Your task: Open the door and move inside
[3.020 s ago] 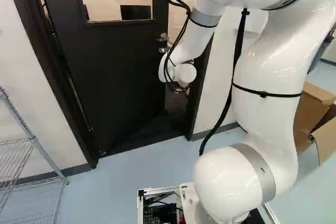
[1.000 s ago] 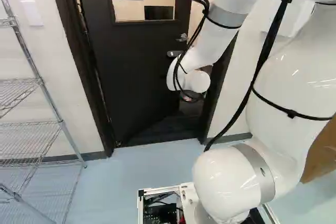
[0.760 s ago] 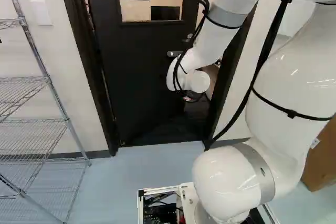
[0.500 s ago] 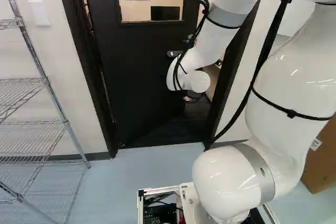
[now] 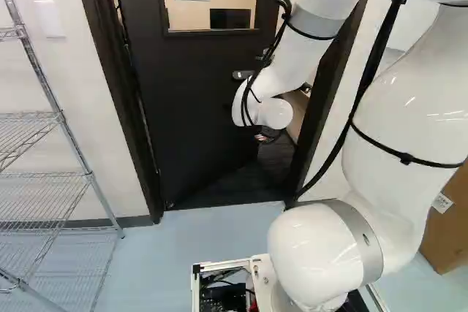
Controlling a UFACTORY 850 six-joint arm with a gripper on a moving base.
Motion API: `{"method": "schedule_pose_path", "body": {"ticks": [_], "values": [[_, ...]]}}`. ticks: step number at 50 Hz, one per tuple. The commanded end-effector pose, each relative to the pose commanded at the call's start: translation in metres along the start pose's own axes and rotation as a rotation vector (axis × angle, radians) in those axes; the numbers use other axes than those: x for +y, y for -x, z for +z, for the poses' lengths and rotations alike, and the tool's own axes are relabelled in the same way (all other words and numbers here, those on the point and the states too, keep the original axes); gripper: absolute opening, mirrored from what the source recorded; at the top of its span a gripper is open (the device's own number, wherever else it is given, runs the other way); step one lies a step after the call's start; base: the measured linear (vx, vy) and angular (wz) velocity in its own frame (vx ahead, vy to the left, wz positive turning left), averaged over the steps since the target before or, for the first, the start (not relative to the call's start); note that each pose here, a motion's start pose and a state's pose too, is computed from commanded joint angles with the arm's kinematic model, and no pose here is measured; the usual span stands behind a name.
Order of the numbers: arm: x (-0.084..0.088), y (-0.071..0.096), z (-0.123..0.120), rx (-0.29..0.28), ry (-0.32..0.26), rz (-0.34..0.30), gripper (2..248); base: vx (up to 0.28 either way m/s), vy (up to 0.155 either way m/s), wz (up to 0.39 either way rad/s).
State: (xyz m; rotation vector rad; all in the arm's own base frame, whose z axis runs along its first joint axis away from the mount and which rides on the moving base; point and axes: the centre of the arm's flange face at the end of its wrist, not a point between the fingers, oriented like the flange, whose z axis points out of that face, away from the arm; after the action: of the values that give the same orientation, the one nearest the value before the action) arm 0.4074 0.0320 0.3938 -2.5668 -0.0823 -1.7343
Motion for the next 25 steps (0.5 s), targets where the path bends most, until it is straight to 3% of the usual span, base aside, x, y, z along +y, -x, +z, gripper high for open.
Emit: {"method": "schedule_pose_path", "body": {"ticks": [25], "values": [[0.0, 0.0, 0.0, 0.0, 0.0, 0.0, 247, 0.069, 0.01, -0.008]]}}
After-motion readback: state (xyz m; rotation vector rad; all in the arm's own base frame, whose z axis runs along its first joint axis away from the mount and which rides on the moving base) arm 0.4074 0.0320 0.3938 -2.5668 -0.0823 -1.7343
